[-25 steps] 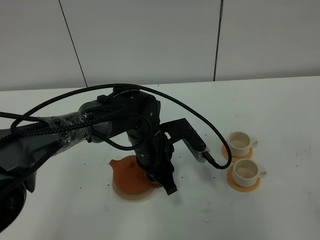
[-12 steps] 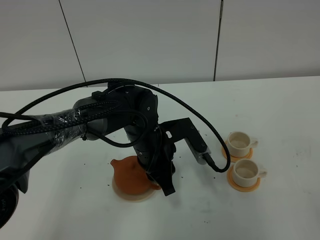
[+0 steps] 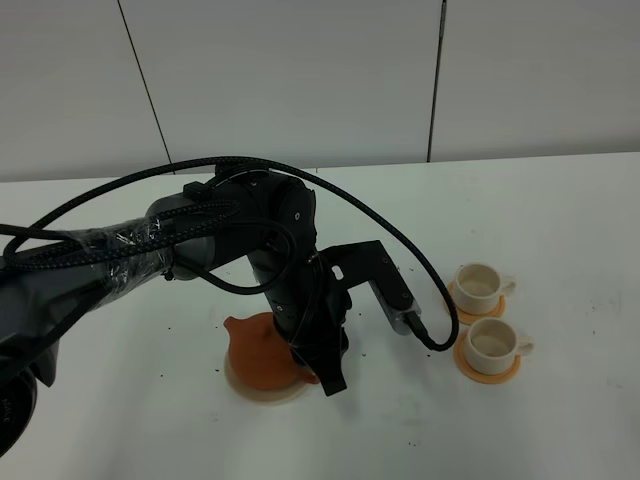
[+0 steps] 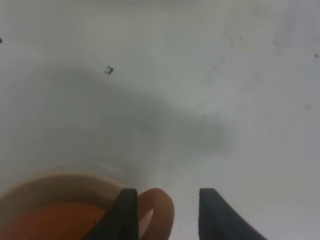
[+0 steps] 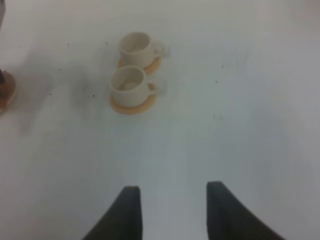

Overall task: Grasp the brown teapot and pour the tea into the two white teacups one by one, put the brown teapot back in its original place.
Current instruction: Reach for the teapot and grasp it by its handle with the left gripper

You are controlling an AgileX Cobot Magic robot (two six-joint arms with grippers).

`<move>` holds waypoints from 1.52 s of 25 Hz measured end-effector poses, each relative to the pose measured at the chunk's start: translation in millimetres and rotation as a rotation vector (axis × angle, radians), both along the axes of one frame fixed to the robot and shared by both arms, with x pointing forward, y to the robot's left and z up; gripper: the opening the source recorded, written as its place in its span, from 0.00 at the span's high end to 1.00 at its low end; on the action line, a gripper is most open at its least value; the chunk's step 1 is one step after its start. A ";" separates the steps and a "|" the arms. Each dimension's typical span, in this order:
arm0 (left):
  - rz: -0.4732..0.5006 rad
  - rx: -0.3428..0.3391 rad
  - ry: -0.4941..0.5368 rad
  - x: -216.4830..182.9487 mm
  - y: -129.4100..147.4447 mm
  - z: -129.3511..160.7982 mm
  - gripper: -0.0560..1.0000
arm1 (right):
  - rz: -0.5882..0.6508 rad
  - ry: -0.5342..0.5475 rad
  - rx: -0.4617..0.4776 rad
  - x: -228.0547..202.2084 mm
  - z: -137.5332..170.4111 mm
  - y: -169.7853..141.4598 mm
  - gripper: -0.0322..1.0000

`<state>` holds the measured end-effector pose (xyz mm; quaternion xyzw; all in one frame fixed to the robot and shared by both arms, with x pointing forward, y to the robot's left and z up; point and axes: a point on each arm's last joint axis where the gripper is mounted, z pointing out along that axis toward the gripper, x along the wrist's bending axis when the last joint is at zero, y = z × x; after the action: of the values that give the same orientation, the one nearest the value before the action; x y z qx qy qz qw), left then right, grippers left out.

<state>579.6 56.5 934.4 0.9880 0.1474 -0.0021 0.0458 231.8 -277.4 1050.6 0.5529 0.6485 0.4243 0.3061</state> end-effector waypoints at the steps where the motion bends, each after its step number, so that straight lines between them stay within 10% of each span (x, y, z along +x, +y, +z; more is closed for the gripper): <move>1: 0.000 0.001 0.001 -0.1 0.1 0.0 0.61 | 0.000 0.000 0.000 0.0 0.0 0.0 0.68; 38: -0.028 0.043 0.066 -13.5 9.1 26.0 0.61 | 0.000 0.000 0.000 0.0 0.0 0.0 0.68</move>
<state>566.1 65.5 960.4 0.9902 0.1348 -0.0321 0.0197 231.8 -277.4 1050.6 0.5529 0.6485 0.4243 0.3061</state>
